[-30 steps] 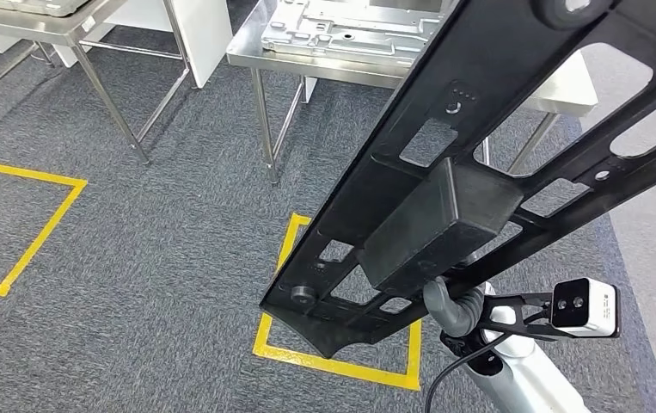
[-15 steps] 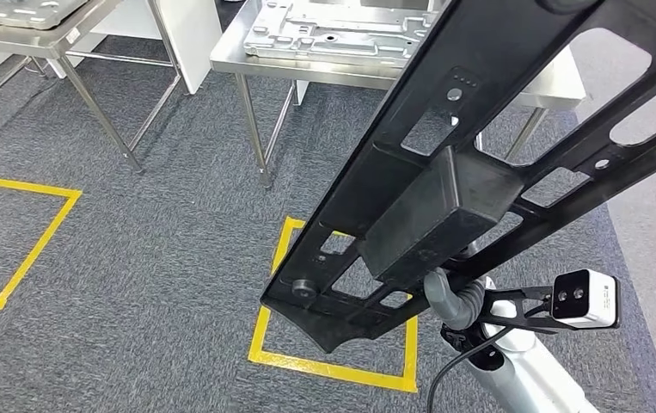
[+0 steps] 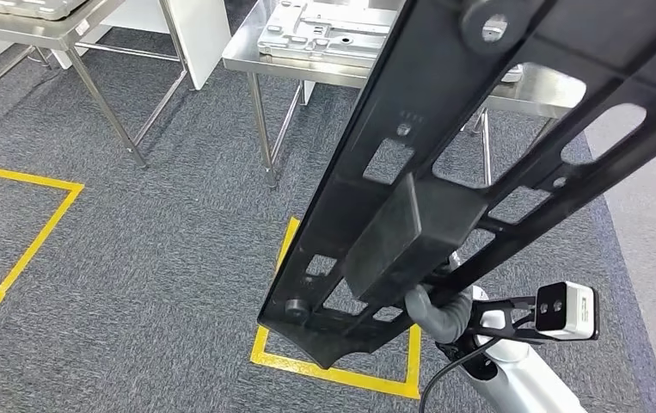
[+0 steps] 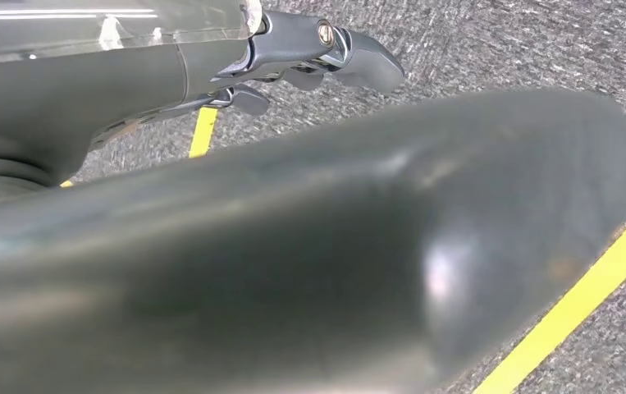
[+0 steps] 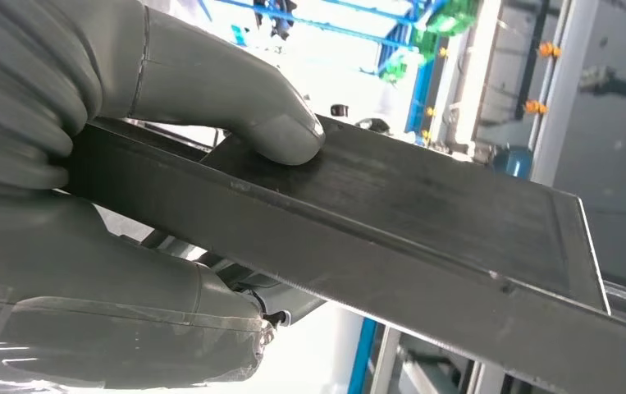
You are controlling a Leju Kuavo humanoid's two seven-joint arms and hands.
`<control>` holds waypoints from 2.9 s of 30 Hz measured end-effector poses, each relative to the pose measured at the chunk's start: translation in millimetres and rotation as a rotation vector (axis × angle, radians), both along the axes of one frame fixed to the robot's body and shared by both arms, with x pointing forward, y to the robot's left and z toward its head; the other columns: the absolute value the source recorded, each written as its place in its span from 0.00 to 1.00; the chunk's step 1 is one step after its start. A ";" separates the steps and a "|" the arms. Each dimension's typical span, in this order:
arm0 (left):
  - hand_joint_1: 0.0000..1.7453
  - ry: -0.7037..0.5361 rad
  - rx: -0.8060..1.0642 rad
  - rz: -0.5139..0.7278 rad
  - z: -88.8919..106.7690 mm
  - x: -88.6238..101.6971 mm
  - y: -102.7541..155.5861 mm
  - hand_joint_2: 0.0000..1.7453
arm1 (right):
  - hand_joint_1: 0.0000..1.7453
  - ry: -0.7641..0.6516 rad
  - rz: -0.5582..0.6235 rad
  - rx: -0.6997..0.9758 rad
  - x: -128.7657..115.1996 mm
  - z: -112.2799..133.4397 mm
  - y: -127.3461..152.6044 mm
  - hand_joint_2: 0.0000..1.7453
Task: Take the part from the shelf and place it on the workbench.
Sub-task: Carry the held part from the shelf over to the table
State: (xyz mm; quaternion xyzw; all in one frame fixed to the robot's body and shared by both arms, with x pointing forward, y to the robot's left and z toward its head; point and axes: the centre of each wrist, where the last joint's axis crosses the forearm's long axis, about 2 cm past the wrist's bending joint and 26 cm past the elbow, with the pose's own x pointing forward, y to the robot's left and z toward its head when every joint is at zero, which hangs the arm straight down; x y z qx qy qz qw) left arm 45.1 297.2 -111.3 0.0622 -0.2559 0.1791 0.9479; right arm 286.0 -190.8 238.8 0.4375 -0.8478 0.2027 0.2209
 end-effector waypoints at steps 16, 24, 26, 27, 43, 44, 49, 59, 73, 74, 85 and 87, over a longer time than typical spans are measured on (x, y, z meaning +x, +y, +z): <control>0.00 0.002 -0.001 -0.018 0.2 1.4 -1.8 0.00 | 1.00 0.061 0.057 -0.014 17.2 9.8 7.8 1.00; 0.00 -0.007 -0.005 -0.004 0.1 0.9 -1.9 0.00 | 1.00 0.051 0.068 -0.046 7.2 -7.4 8.6 1.00; 0.00 -0.013 -0.008 -0.003 0.1 1.4 -1.8 0.00 | 1.00 0.061 0.066 -0.060 6.3 -7.6 10.8 1.00; 0.00 -0.014 -0.009 -0.004 0.1 1.4 -1.7 0.00 | 1.00 0.067 0.064 -0.065 5.8 -7.6 12.0 1.00; 0.00 -0.016 -0.013 -0.026 0.1 1.4 -1.3 0.00 | 1.00 0.047 0.065 -0.035 -2.7 -6.4 20.7 1.00; 0.00 -0.016 -0.013 -0.026 0.1 1.2 -1.3 0.00 | 1.00 0.048 0.065 -0.033 -3.1 -7.0 20.6 1.00; 0.00 -0.012 -0.007 -0.025 0.1 1.0 -1.3 0.00 | 1.00 0.048 0.061 -0.010 -2.7 -7.3 18.9 1.00; 0.00 -0.003 -0.003 -0.022 0.1 1.2 -5.7 0.00 | 1.00 0.059 0.070 0.001 -15.4 -30.9 11.3 1.00; 0.00 -0.003 -0.007 -0.010 -0.3 -2.6 -9.0 0.00 | 1.00 0.122 0.052 -0.004 -57.3 -62.9 -4.7 1.00; 0.00 -0.001 -0.007 -0.009 -0.4 -3.2 -8.9 0.00 | 1.00 0.126 0.050 -0.003 -58.5 -64.0 -5.4 1.00; 0.00 -0.009 -0.009 -0.014 -0.3 -2.6 -8.9 0.00 | 1.00 0.137 0.032 0.007 -73.6 -67.8 -18.0 1.00; 0.00 -0.010 -0.009 -0.015 -0.3 -2.3 -9.0 0.00 | 1.00 0.145 0.021 0.004 -76.7 -70.1 -21.6 1.00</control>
